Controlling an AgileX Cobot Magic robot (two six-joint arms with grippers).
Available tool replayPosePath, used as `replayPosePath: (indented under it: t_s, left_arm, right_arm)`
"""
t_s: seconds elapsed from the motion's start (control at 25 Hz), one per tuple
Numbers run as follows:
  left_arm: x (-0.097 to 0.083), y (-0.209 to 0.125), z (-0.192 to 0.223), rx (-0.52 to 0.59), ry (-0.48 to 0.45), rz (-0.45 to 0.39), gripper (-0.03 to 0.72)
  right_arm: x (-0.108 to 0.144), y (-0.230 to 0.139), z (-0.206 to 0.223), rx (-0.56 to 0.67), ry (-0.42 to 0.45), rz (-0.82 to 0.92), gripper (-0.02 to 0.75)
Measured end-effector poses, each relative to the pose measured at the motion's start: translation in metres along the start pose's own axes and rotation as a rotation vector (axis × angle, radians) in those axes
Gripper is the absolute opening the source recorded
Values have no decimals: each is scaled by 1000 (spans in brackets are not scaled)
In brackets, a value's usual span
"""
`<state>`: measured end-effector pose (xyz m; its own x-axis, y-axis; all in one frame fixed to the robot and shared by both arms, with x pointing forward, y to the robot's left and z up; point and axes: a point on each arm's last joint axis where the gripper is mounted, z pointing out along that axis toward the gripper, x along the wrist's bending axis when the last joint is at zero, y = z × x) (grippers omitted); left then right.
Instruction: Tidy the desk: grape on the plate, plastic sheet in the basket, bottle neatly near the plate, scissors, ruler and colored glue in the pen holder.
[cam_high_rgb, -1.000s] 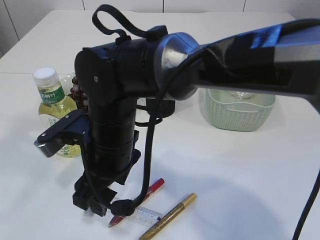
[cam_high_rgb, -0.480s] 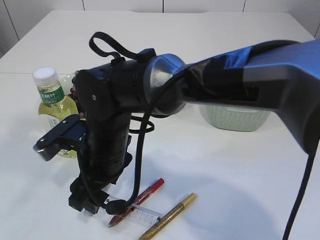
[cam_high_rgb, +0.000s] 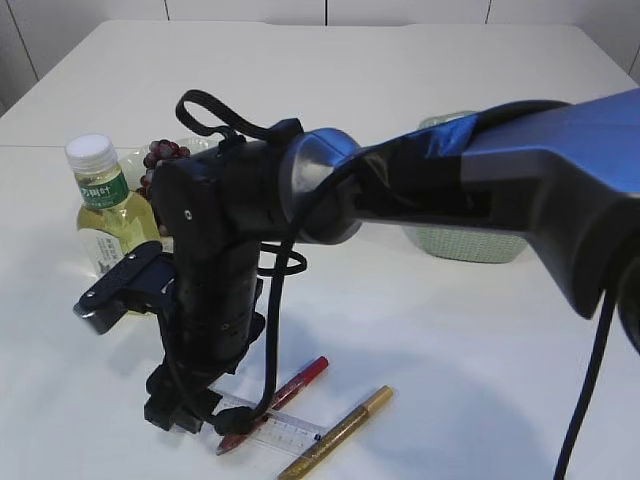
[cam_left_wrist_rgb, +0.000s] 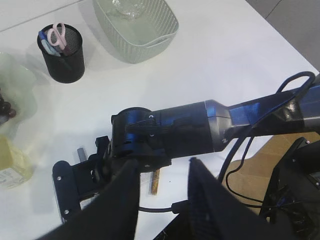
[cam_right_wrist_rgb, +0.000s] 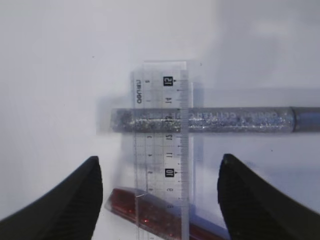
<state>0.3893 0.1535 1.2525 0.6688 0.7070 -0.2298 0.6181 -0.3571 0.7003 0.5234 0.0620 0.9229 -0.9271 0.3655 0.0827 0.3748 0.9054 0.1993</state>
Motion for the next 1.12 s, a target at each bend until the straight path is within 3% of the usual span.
replayPosePath:
  t_s: [1.0, 1.12]
  left_arm:
    - [0, 0, 0, 0, 0, 0, 243]
    - [0, 0, 0, 0, 0, 0, 243]
  right_arm:
    - [-5, -5, 15, 59, -26, -25, 557]
    - [-5, -5, 16, 61, -25, -25, 529]
